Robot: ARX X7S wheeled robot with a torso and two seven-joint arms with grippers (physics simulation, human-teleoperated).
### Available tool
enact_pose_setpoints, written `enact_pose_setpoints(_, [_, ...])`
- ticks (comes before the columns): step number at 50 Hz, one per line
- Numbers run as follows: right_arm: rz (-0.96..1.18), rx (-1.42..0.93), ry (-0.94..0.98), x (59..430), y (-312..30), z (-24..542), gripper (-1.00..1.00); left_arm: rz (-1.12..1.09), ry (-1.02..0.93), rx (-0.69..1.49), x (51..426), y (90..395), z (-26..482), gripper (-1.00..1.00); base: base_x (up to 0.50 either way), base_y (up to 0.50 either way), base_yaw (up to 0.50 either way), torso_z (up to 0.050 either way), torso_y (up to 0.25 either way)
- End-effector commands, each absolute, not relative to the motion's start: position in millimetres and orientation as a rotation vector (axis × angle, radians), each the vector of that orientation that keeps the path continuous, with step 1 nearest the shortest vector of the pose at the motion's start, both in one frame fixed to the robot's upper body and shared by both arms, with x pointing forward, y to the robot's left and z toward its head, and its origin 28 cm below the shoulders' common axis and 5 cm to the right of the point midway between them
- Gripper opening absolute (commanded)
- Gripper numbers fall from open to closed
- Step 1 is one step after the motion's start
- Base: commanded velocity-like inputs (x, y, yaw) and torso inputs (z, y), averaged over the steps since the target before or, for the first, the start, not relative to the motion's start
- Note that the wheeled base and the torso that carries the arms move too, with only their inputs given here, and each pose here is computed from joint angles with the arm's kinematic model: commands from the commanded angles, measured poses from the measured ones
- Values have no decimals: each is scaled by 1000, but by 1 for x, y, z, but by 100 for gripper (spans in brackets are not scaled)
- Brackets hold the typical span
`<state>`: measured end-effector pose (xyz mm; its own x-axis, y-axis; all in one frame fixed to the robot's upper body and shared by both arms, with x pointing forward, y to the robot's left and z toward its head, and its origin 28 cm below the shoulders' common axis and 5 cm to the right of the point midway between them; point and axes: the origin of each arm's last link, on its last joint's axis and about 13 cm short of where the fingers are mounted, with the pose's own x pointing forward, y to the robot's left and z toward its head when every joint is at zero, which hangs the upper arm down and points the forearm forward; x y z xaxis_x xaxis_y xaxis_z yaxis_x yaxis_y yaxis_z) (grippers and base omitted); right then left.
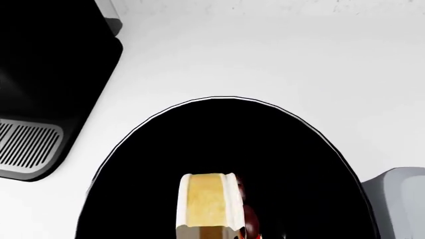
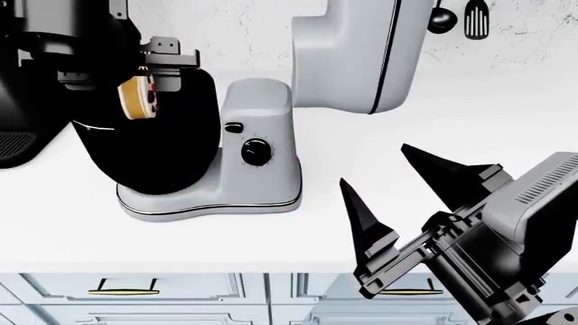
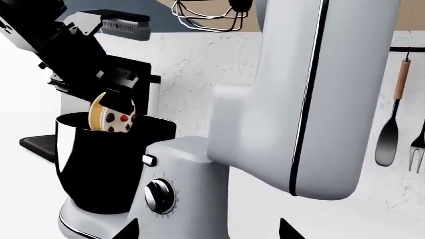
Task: Place the cake in the stand mixer bowl.
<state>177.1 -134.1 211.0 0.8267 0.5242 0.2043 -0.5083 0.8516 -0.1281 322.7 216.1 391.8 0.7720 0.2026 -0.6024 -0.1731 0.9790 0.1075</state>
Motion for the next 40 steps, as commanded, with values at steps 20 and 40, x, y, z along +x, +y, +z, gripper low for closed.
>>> enact_pose_setpoints(20, [550, -66, -232, 179, -134, 209, 100, 273, 413, -32, 302, 225, 431, 100, 0, 0, 0, 1, 0])
enact_pose_setpoints(40, [406, -34, -204, 173, -133, 222, 100, 9, 310, 73, 195, 219, 416, 100, 0, 0, 0, 0, 0])
